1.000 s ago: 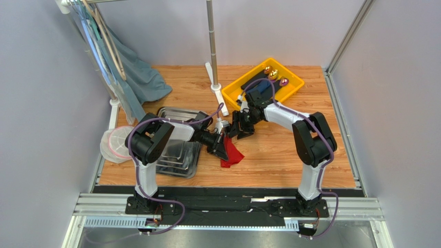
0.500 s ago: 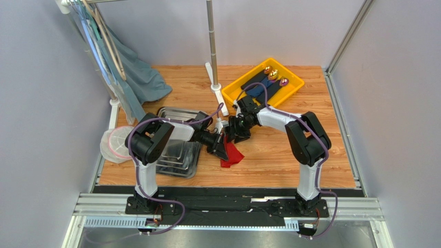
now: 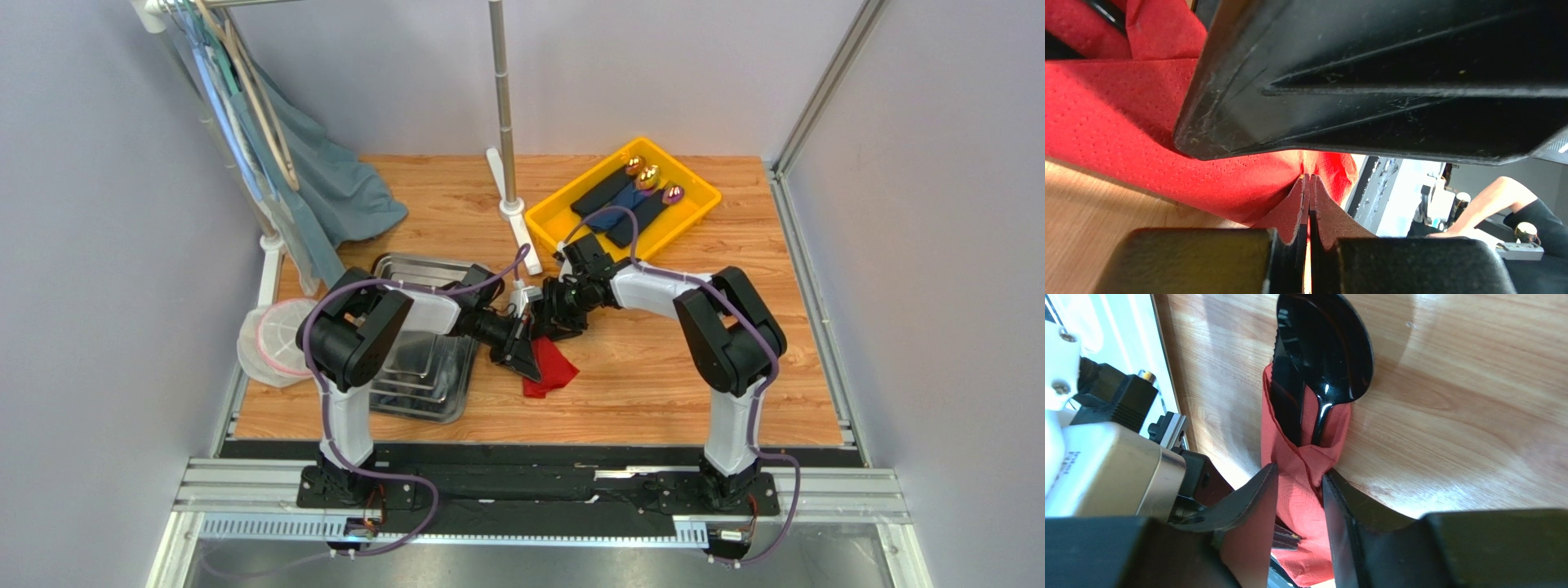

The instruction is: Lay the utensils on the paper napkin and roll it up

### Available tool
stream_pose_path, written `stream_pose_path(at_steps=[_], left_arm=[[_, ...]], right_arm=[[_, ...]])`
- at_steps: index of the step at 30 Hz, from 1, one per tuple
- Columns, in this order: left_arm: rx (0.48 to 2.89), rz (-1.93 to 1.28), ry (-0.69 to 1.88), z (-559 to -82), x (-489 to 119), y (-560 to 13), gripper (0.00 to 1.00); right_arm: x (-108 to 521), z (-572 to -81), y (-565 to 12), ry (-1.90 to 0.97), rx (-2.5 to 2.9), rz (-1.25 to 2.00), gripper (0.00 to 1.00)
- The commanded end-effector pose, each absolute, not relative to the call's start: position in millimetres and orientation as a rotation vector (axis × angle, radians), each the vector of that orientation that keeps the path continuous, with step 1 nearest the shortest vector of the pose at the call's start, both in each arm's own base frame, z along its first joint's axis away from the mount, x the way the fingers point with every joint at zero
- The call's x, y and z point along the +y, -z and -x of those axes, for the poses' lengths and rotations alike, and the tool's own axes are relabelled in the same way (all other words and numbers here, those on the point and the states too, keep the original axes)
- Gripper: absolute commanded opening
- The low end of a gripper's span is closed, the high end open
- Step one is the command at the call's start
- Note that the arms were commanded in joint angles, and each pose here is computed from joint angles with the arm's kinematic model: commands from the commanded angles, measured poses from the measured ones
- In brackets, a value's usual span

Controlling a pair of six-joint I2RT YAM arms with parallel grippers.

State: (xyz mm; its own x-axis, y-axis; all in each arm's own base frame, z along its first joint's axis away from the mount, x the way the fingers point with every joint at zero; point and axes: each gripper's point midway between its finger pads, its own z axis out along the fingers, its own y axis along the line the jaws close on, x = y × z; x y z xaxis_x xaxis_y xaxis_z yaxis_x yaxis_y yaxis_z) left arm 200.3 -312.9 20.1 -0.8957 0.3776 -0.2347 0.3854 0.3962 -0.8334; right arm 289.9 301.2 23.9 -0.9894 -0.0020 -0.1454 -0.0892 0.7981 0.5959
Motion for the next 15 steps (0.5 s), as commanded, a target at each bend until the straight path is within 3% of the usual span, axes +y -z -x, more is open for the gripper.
stream_pose_path(at_steps=[1,3,7,11,15], left_arm=[[2.737,-0.708,1.389,-193,-297,16,0.00],[2.738,-0.703,1.387,-194,-297,16,0.00],[2.746,-0.686,1.384,-195,-294,17,0.00],[2.721,-0.674,1.381,-200,-295,12,0.00],[2.622,-0.650,1.400,-219,-305,-17,0.14]], right_arm=[[291,-269,18,-0.830,2.954,0.071,0.34],[285,-263,28,-0.809,2.989,0.063,0.26],[277,-262,32,-0.818,3.006,0.051,0.00],[275,-274,21,-0.856,2.954,0.071,0.00],[286,-286,-5,-0.984,2.865,0.119,0.00]])
